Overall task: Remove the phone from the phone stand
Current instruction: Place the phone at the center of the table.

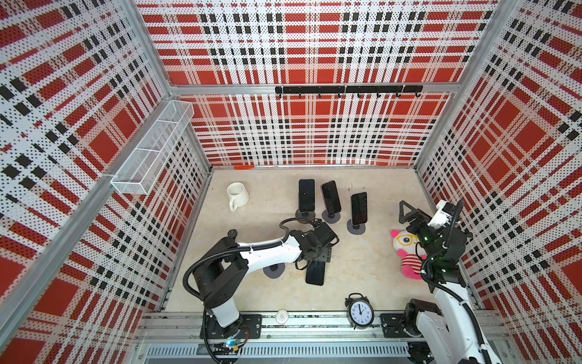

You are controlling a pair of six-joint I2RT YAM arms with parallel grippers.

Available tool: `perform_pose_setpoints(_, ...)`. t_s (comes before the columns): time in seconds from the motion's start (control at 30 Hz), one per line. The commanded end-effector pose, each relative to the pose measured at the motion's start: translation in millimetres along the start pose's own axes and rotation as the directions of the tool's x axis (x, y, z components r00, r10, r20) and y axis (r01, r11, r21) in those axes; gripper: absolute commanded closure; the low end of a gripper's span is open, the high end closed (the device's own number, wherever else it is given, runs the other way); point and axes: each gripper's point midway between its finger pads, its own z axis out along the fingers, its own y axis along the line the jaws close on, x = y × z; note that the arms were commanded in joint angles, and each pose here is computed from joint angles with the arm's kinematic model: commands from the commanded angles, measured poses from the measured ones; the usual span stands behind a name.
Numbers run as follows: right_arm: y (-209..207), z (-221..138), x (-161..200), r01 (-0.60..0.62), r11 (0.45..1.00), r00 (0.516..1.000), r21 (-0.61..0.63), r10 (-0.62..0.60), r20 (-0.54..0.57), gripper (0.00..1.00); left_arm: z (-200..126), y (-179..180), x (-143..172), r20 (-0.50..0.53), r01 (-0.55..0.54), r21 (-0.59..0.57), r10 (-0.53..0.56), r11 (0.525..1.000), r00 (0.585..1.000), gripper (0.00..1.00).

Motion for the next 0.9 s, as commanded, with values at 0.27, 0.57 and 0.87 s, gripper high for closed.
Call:
perform_pose_setpoints(0.27,-2.1,-3.6,-2.9,0.012,1.0,1.0,0.015,-0.013,0.021,0.0,33.7,3.9,18.4,-0.061,-0.03,-0.027,0.028,0.999,0.998,0.36)
perform_pose_setpoints(0.57,-3.2,-4.1,-3.0,0.01,1.0,1.0,0.021,-0.01,0.022,0.0,42.4,4.7,20.6,-0.074,-0.029,-0.034,0.026,0.999,0.997,0.33)
perform_pose_setpoints(0.87,-3.4,-4.2,-3.0,0.009,1.0,1.0,0.024,-0.009,0.022,0.0,49.9,10.6,24.0,-0.09,-0.026,-0.048,0.022,0.999,0.996,0.3)
